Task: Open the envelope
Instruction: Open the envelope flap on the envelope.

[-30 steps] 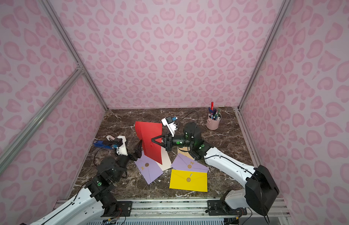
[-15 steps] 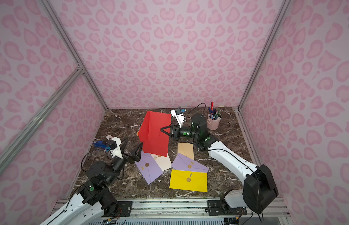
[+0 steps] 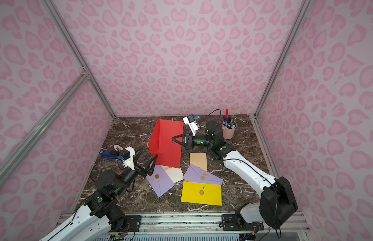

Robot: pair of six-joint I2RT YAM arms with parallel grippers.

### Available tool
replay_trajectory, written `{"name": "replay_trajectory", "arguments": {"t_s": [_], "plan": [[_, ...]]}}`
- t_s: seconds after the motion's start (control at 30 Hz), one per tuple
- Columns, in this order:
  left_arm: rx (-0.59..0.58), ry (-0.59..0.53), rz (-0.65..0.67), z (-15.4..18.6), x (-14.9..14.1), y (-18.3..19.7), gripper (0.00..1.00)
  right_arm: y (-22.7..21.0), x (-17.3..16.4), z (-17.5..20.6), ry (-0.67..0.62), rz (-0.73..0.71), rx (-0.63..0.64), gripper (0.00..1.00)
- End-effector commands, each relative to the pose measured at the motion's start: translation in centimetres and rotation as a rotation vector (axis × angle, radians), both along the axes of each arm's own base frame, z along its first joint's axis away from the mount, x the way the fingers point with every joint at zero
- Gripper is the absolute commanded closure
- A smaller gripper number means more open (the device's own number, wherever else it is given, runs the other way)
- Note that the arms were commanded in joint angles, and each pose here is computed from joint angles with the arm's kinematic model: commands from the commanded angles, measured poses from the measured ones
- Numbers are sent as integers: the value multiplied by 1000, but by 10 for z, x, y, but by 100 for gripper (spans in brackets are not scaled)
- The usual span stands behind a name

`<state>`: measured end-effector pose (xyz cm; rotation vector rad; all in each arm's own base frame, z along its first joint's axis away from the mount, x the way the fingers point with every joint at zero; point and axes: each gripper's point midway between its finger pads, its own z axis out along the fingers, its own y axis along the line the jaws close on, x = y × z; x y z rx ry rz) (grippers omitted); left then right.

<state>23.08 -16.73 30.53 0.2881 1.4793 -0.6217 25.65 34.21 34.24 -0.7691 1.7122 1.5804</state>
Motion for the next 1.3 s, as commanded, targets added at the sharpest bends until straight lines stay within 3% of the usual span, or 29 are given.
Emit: {"name": "replay_trajectory", "arguments": {"t_s": [0.0,0.13,0.37,0.5,0.63,0.8,1.0,1.03,1.1,1.13,1.27], "plan": [[-13,-25,-13,9,-1,-2,13,-2,-9,10,-26,38,32,100],[-10,-34,-67,13,-3,-11,30,-3,-15,8,-29,52,34,100],[12,-24,-193,16,-6,-34,41,-4,-20,10,-40,67,38,100],[14,-20,-210,16,-6,-37,59,-5,-20,9,-45,70,36,100],[12,-18,-210,17,-5,-37,85,-5,-20,8,-45,68,33,100],[12,-18,-211,17,-5,-37,95,-4,-19,7,-45,67,28,100],[9,-20,-214,17,-5,-37,96,-4,-17,5,-50,64,22,100],[9,-21,-214,18,-5,-37,96,-4,-16,4,-50,58,17,96],[3,-24,-215,19,-6,-36,96,-5,-11,1,-48,39,3,74],[2,-25,-219,19,-6,-37,96,-5,-8,-1,-46,27,-5,68],[-12,-38,-233,23,-9,-37,96,-3,13,-19,-17,-45,-69,54]]}}
